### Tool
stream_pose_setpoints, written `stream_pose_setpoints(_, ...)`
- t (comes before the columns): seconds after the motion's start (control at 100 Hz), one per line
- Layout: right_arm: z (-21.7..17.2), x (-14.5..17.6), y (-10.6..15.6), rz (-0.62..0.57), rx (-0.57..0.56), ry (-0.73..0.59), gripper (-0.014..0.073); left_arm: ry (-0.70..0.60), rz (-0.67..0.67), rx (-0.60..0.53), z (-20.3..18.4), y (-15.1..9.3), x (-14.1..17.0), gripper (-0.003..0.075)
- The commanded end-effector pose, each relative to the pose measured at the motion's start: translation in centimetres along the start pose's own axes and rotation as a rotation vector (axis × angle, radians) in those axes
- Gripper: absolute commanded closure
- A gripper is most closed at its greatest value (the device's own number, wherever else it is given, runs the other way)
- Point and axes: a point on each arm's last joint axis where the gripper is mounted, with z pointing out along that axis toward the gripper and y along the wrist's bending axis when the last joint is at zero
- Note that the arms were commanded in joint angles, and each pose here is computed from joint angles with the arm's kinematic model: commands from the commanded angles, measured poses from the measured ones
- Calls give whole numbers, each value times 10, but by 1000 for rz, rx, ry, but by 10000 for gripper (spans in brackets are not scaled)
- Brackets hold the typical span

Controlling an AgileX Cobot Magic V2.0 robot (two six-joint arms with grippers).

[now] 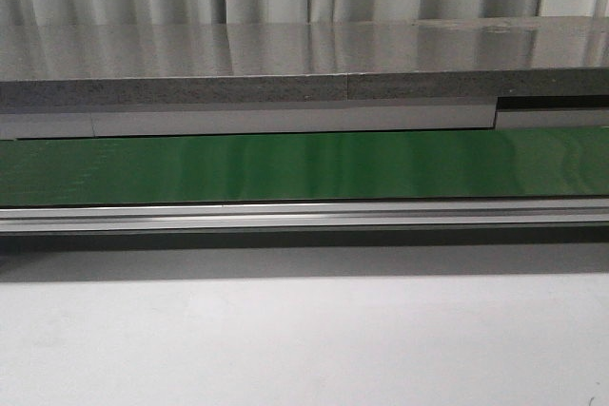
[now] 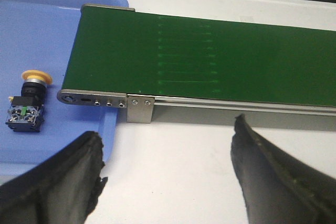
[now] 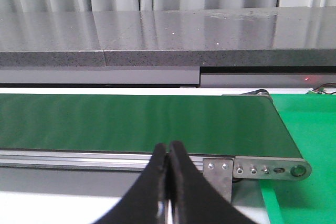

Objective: Move button from left to right
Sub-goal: 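Lower the left gripper over the yellow push button and grasp it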

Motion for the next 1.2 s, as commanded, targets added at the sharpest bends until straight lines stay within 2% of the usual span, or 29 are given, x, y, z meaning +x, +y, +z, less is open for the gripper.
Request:
stream_pose_setpoints(0.0, -3, -14, 0, -13, 3, -121, 661, -76, -9, 16, -6, -3, -16, 186)
stream_pose_setpoints(0.13, -3, -14, 0, -13, 3, -121, 661, -13, 20, -28, -6, -2, -27, 186)
stream_pose_setpoints(0.37, -3, -14, 0, -13, 3, -121, 661, 77, 122, -257, 12, 12, -73, 186)
stream_pose_setpoints(0.47, -3, -14, 0, -13, 3, -121, 661, 109, 160, -311, 30, 15, -93, 186)
stream_pose_setpoints(0.56, -3, -14, 0, -13, 3, -121, 661, 149, 140, -347, 51, 22, -108, 186)
stream_pose_setpoints(0.7, -3, -14, 0, -13, 3, -121, 661, 206, 62, -425, 83, 50, -126, 186)
stream_pose_setpoints(0.85, -3, -14, 0, -13, 3, -121, 661, 266, -51, -475, 115, 84, -133, 186)
stream_pose_setpoints(0.99, -3, -14, 0, -13, 3, -121, 661, 319, -113, -492, 146, 110, -126, 186)
stream_pose_setpoints(1.19, -3, -14, 0, -13, 3, -121, 661, 406, -162, -491, 185, 131, -107, 186)
